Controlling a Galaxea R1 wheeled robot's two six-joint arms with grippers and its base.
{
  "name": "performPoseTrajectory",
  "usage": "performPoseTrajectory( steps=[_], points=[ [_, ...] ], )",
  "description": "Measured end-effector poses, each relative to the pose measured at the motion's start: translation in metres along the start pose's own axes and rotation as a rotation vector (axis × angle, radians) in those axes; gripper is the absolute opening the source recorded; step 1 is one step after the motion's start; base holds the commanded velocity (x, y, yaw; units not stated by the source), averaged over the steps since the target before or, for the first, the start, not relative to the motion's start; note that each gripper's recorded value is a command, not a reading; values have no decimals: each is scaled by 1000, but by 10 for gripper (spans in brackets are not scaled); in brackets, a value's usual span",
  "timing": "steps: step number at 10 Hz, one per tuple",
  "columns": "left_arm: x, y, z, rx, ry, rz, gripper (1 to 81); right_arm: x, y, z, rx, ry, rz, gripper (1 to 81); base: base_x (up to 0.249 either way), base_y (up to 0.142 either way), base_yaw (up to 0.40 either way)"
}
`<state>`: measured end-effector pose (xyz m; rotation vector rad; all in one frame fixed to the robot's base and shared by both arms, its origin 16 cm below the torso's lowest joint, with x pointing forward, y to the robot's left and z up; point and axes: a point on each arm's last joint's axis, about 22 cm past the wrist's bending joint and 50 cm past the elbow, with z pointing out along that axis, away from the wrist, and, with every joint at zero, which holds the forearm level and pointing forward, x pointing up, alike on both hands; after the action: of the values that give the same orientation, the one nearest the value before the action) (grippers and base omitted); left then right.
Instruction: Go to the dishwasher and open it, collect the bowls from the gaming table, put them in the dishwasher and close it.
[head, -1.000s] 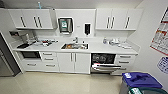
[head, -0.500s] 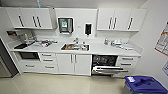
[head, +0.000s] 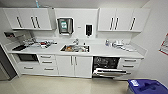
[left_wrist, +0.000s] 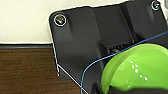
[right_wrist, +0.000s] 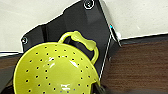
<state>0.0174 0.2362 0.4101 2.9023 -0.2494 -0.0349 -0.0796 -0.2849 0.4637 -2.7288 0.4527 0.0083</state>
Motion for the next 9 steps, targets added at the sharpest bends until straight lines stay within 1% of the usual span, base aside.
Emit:
performPoseTrajectory(
  steps=[3, 9],
  points=[
    [0, -5, -1, 7, 0, 0, 10, 1, 0, 0, 0, 4, 0, 10, 146, 0, 0],
    [0, -2, 0, 3, 0, -1, 10, 1, -1, 0, 2, 4, 0, 10, 146, 0, 0]
  ],
)
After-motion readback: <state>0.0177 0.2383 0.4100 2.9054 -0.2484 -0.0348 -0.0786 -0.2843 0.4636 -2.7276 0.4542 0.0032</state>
